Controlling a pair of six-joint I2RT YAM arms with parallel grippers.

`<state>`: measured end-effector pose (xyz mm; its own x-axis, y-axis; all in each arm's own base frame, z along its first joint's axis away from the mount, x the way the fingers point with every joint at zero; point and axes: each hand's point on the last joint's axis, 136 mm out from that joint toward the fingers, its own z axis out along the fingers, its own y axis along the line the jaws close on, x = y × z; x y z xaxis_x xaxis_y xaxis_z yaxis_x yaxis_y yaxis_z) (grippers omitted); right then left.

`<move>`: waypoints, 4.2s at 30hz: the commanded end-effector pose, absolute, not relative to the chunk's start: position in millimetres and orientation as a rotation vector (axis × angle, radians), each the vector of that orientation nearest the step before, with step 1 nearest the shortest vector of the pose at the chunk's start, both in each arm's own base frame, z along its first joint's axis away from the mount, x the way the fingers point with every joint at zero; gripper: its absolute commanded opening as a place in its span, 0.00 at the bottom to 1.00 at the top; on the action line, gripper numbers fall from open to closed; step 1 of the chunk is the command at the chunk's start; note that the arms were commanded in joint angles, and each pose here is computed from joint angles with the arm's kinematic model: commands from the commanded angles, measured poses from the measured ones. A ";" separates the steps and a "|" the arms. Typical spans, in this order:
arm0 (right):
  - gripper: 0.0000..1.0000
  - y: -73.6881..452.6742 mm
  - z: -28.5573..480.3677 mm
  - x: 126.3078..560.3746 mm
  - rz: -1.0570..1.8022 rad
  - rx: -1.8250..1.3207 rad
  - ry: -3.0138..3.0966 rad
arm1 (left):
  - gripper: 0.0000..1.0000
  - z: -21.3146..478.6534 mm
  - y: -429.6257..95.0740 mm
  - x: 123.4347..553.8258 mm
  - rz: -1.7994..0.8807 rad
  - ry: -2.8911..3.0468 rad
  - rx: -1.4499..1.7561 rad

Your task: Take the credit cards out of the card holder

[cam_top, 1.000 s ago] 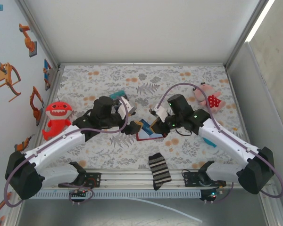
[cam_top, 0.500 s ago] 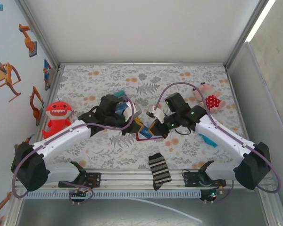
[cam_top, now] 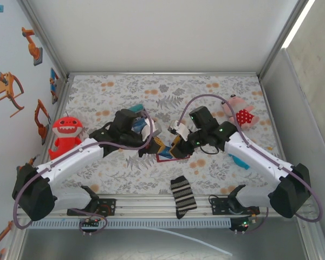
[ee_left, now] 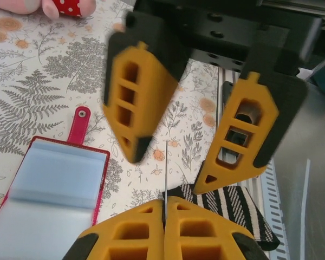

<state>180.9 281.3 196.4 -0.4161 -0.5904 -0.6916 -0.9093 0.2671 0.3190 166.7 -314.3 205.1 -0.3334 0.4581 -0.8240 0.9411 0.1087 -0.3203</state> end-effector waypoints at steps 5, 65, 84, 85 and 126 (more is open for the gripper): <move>0.69 276.6 226.4 212.1 0.894 -1.108 1.990 | 0.00 227.1 -294.7 177.2 -1.149 1.789 1.161; 0.00 310.7 244.0 173.1 1.321 -1.303 1.828 | 0.40 260.6 -289.8 172.6 -1.085 1.884 1.385; 0.60 289.5 215.9 217.9 0.965 -1.082 2.024 | 0.00 218.1 -273.8 235.0 -0.879 1.901 1.392; 0.61 283.9 212.1 224.4 0.910 -1.037 2.050 | 0.00 215.0 -268.4 247.5 -0.834 1.900 1.370; 0.90 178.0 216.4 264.9 0.344 -0.384 2.216 | 0.42 103.5 -220.6 389.4 -0.630 2.053 1.303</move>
<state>264.2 186.7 218.1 -0.5987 -0.1729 -0.7821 -0.4250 0.8962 0.1272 388.3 -217.8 92.0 -0.3440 0.6201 -0.7051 0.9056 0.4174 -0.0749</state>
